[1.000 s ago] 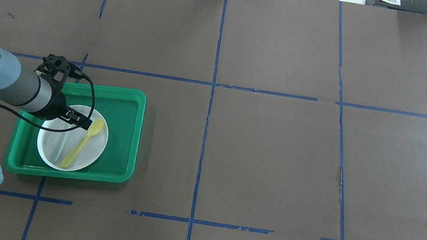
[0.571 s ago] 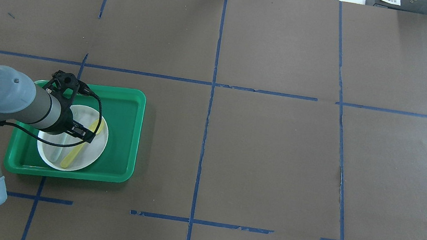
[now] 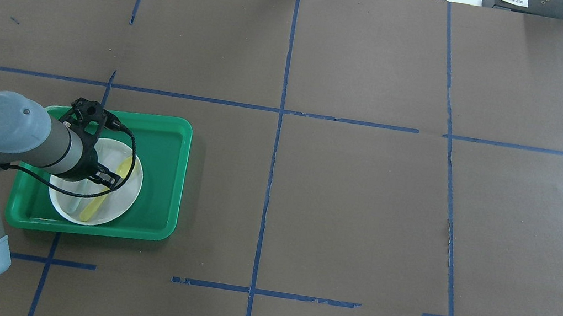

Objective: Place spoon
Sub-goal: 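Move the left gripper down over the yellow spoon on the white plate, then close the left gripper on the yellow spoon's handle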

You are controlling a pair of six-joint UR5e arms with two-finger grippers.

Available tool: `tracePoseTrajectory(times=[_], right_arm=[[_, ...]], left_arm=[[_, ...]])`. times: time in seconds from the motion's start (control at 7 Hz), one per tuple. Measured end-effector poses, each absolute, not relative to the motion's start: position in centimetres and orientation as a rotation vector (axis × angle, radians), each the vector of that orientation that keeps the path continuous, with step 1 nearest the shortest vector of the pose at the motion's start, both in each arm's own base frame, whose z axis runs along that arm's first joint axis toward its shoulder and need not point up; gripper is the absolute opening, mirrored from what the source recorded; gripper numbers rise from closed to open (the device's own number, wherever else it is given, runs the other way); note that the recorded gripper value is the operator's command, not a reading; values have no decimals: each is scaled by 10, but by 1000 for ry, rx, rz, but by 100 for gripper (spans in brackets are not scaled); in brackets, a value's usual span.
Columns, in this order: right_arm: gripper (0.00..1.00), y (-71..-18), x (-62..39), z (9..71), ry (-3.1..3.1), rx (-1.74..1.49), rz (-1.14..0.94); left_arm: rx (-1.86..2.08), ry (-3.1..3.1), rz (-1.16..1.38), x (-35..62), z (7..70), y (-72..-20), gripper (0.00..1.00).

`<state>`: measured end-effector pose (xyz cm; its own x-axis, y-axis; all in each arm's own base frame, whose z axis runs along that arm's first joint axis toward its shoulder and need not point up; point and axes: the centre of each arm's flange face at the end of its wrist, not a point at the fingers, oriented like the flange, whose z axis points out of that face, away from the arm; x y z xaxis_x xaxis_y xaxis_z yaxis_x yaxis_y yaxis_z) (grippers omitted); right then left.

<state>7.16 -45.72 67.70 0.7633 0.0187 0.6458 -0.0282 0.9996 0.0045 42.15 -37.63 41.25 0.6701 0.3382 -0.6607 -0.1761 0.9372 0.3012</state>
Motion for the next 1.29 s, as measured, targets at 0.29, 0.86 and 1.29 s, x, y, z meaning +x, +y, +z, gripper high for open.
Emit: tracePoseTrajectory(times=[0.29,0.86,1.29], right_arm=[[100,-457,72,677,-702,14,25],[100,-457,72,677,-702,14,25],[100,-457,72,677,-702,14,25]], left_arm=[[215,785,297,424,414,-375,51],[210,786,302,426,414,-373,27],[187,792,315,428,418,-369,0]])
